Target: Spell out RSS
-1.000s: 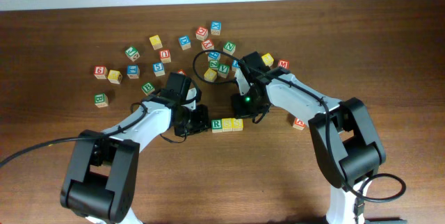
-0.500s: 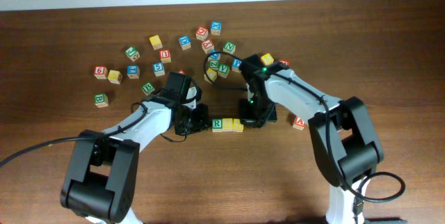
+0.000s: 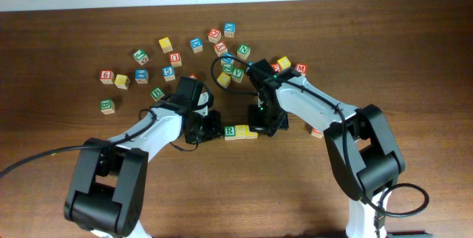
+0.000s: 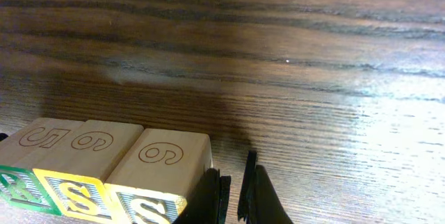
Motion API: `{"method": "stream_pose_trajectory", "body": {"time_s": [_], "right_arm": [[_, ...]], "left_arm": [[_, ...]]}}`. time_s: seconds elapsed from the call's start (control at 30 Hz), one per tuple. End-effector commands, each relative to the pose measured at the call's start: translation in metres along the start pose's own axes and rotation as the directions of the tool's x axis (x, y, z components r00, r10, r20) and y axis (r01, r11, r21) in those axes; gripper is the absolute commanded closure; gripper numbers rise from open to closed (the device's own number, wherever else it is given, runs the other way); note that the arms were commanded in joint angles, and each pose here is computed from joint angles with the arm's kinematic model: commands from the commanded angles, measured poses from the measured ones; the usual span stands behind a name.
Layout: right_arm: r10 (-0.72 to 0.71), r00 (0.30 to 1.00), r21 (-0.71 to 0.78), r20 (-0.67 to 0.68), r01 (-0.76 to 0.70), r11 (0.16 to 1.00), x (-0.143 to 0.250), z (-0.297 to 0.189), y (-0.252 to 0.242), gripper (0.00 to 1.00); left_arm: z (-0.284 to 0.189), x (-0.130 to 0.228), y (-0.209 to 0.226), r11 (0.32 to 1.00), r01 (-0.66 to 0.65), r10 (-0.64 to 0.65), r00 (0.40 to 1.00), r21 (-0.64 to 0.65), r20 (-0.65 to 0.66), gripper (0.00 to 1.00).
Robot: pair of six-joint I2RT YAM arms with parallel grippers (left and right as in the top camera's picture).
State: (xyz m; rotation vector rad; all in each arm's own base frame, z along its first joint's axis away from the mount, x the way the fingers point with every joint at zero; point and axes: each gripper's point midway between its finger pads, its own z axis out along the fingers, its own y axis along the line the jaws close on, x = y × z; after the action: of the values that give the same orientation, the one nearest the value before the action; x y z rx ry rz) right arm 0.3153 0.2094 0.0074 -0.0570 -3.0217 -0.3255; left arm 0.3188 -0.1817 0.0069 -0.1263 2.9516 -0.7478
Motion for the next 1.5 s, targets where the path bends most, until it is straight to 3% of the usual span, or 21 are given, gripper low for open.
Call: {"method": "stream_pose_trajectory", "body": {"time_s": [0.0,0.6,0.77,0.97,1.07,1.2,1.27,1.3,1.33,1.37,1.4,1.47], "right_arm": [[0.035,0.999,-0.002,-0.033,-0.035,0.999,0.008,0.006,0.002,0.96],[0.027,1.0,0.016,0.0,-0.027,1.0,0.002,0.006,0.0,0.96],[0.028,1.0,0.04,0.009,-0.028,0.999,0.001,0.006,-0.005,0.95],[0.034,0.999,0.081,0.014,-0.035,0.996,0.0,0.004,-0.013,0.96],[0.074,0.995,0.158,0.061,-0.083,0.984,-0.012,-0.032,-0.034,0.96],[0.031,0.984,0.132,0.176,-0.055,0.99,-0.007,-0.115,-0.045,0.95],[0.02,0.967,0.147,0.255,-0.059,0.987,0.021,-0.168,-0.055,0.76],[0.017,0.961,0.14,0.276,-0.058,0.988,0.037,-0.187,-0.058,0.59],[0.014,0.954,0.128,0.298,-0.054,0.99,0.056,-0.205,-0.061,0.47],[0.011,0.947,0.117,0.32,-0.051,0.992,0.072,-0.22,-0.064,0.41],[0.009,0.94,0.105,0.342,-0.048,0.993,0.085,-0.229,-0.067,0.31],[0.015,0.921,0.072,0.39,-0.047,0.996,0.107,-0.24,-0.073,0.18]], "left_arm": [[0.005,0.004,-0.001,1.0,-0.005,0.005,1.0,0.017,-0.018,1.0],[0.005,0.005,0.0,1.0,-0.003,0.003,1.0,0.013,-0.022,1.0],[0.004,0.003,0.02,0.995,0.008,-0.008,1.0,-0.097,0.003,1.0],[-0.004,-0.01,0.031,0.993,0.013,-0.009,0.999,-0.121,0.039,1.0],[-0.032,-0.026,0.037,0.993,0.029,-0.018,0.995,-0.112,0.099,1.0],[-0.094,-0.032,0.025,0.993,0.025,0.002,0.974,-0.117,0.227,1.0],[-0.133,-0.022,0.013,0.993,0.006,0.028,0.955,-0.114,0.297,0.99],[-0.15,-0.015,0.006,0.995,-0.005,0.039,0.945,-0.105,0.324,0.94],[-0.166,-0.006,0.001,0.995,-0.015,0.047,0.938,-0.097,0.345,0.79],[-0.179,0.003,-0.002,0.996,-0.022,0.053,0.931,-0.092,0.361,0.48],[-0.187,0.009,-0.004,0.996,-0.026,0.058,0.926,-0.09,0.374,0.01],[-0.197,0.013,-0.003,0.994,-0.024,0.064,0.916,-0.105,0.396,0.01]]}}
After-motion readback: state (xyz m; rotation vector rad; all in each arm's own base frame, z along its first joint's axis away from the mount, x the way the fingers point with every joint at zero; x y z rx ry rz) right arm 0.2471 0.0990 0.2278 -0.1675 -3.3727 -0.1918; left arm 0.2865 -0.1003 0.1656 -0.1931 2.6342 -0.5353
